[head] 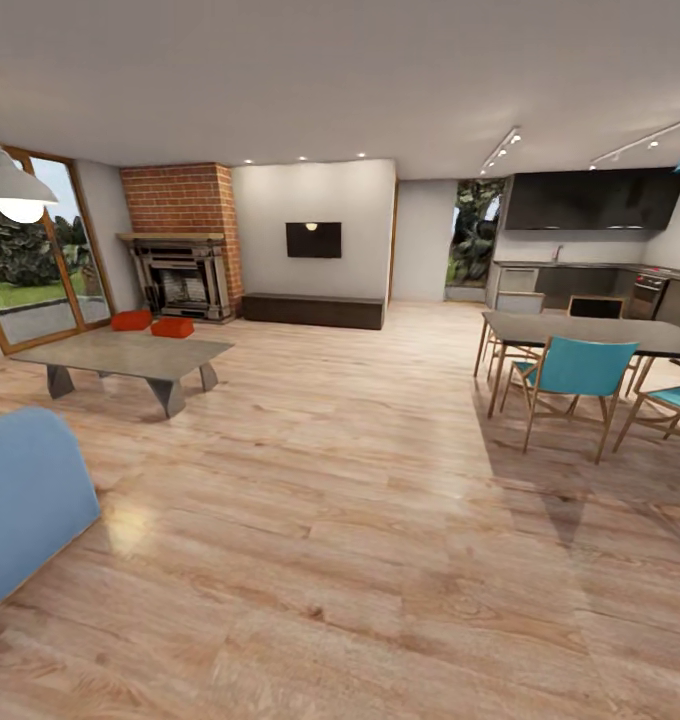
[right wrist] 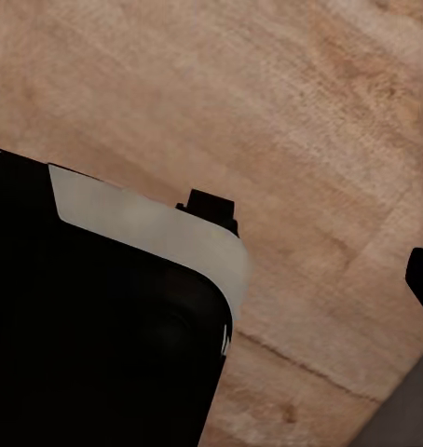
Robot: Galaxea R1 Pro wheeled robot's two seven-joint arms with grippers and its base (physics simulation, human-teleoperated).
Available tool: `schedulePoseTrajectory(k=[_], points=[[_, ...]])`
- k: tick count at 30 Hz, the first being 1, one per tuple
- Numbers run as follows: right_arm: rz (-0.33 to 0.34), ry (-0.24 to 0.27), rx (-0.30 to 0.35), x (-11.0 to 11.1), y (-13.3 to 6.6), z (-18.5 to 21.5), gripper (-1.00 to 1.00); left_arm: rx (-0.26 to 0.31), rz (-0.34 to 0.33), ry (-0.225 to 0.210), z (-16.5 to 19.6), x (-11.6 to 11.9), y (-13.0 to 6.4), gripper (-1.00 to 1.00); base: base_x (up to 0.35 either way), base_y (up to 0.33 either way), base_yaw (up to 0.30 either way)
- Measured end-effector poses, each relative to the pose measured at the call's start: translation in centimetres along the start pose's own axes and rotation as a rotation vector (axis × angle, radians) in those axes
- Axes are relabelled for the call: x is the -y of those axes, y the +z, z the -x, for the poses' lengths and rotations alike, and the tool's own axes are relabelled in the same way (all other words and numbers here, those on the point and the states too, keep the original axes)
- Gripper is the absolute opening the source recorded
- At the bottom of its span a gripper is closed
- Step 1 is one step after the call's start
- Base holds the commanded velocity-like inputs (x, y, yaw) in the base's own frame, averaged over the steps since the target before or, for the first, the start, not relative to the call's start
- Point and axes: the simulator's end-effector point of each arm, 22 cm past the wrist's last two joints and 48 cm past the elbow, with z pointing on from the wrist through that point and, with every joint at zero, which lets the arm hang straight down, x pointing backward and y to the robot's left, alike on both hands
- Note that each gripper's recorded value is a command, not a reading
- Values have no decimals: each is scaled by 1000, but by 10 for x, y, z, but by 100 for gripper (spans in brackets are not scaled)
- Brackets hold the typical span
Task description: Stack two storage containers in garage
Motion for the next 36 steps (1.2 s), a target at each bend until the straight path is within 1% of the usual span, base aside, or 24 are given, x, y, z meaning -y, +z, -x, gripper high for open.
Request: schedulePoseTrajectory(k=[36], points=[[0,-1,-1,0,0,0,100,0,0,0,0,0,0,100,325,0,0]])
